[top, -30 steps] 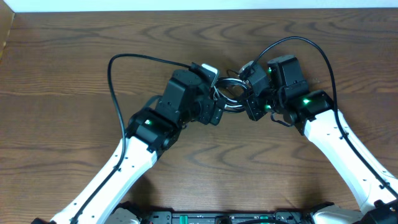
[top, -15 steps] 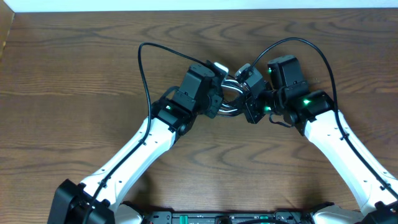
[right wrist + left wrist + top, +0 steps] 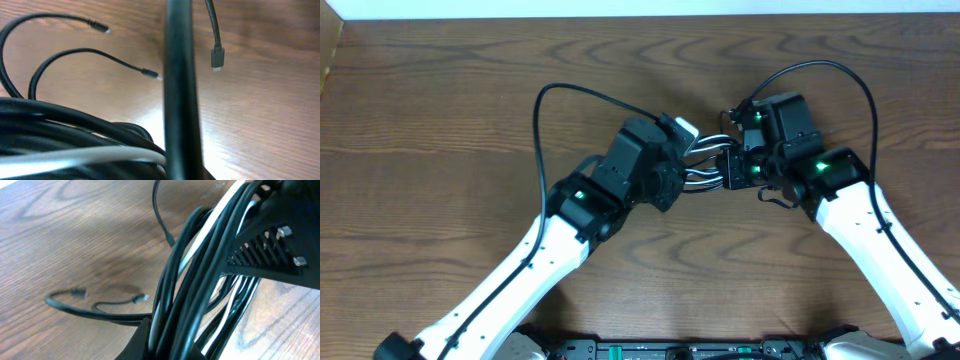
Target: Untangle cables
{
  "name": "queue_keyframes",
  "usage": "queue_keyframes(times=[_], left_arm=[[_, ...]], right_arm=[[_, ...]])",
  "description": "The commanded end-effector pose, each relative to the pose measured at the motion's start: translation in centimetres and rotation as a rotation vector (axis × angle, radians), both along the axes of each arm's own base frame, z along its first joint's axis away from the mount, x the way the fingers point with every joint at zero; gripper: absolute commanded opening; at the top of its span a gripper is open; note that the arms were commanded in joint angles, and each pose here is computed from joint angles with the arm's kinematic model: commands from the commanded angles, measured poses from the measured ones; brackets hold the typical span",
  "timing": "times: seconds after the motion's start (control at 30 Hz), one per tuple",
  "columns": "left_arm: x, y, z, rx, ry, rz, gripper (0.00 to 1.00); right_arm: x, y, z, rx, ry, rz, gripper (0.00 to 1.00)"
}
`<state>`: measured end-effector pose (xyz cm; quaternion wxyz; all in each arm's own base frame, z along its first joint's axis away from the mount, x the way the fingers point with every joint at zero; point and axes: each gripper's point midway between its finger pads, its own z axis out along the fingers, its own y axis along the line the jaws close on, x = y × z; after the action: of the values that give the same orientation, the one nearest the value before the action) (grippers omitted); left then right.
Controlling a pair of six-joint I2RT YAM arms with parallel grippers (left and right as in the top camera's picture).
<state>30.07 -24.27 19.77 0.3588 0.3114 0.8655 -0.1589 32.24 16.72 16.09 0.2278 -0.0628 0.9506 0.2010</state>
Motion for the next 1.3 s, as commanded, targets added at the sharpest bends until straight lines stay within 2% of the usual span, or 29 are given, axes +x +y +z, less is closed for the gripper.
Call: queue_keyframes(times=[0.0, 0.1, 0.17, 0.27, 0.3, 0.33, 0.37, 0.4, 0.57, 0.63, 0.7, 0.73, 0.8, 0.87, 0.9, 0.97, 1.03, 1.27], left_arm=[[1.7, 8.9, 2.4, 0.204, -0.139, 0.301, 0.07], [1.2, 10.5, 3.3, 0.222, -0.156, 0.341, 0.07], [0.9, 11.3, 4.0, 0.211, -0.164, 0.360, 0.07], [0.6, 12.1, 4.9, 0.191, -0.182, 0.383, 0.07], [0.6, 12.4, 5.4, 0.176, -0.190, 0.397, 0.08], [0.5, 12.6, 5.7, 0.168, -0.196, 0.405, 0.07], [0.4, 12.7, 5.9, 0.159, -0.201, 0.412, 0.07], [0.4, 12.8, 6.2, 0.152, -0.206, 0.418, 0.07], [0.1, 12.9, 6.8, 0.120, -0.212, 0.436, 0.07], [0.1, 12.7, 6.8, 0.104, -0.206, 0.436, 0.07], [-0.1, 12.1, 6.7, 0.080, -0.193, 0.409, 0.06], [-0.5, 10.7, 6.7, 0.030, -0.168, 0.344, 0.09], [-1.1, 8.9, 6.9, -0.018, -0.150, 0.239, 0.16], [-2.1, 6.8, 7.2, -0.062, -0.142, 0.101, 0.27], [-2.5, 6.0, 7.4, -0.087, -0.137, 0.054, 0.44], [-3.2, 4.9, 7.8, -0.138, -0.125, -0.009, 0.69], [-3.3, 4.4, 8.2, -0.160, -0.129, -0.031, 0.79], [-1.9, 5.7, 8.4, -0.112, -0.180, 0.054, 0.79]], right_arm=[[3.4, -15.9, -0.9, -0.350, -0.048, -0.576, 0.01], [3.4, -16.7, -1.0, -0.319, -0.031, -0.595, 0.01], [3.4, -16.8, -1.1, -0.296, -0.021, -0.597, 0.07], [3.4, -16.6, -1.1, -0.272, -0.014, -0.590, 0.32], [3.4, -16.5, -1.2, -0.267, -0.012, -0.587, 0.48], [3.4, -16.4, -1.2, -0.261, -0.011, -0.583, 0.53], [3.4, -16.1, -1.2, -0.250, -0.007, -0.576, 0.66], [3.5, -15.8, -1.2, -0.236, -0.004, -0.566, 0.72], [3.8, -13.8, -1.0, -0.164, -0.013, -0.456, 0.88], [3.9, -12.6, -0.8, -0.123, -0.017, -0.400, 0.99], [4.0, -11.4, -0.5, -0.089, -0.032, -0.326, 0.99], [4.1, -9.0, 0.1, -0.038, -0.073, -0.172, 0.99], [3.8, -6.3, 1.0, 0.024, -0.120, -0.002, 0.99], [3.2, -3.9, 1.9, 0.078, -0.169, 0.145, 0.99], [2.9, -2.9, 2.2, 0.093, -0.189, 0.204, 0.99], [2.5, -1.9, 2.3, 0.087, -0.211, 0.265, 0.99], [2.1, -1.0, 2.2, 0.073, -0.225, 0.317, 0.99], [1.4, 0.7, 2.3, 0.064, -0.242, 0.382, 0.99]])
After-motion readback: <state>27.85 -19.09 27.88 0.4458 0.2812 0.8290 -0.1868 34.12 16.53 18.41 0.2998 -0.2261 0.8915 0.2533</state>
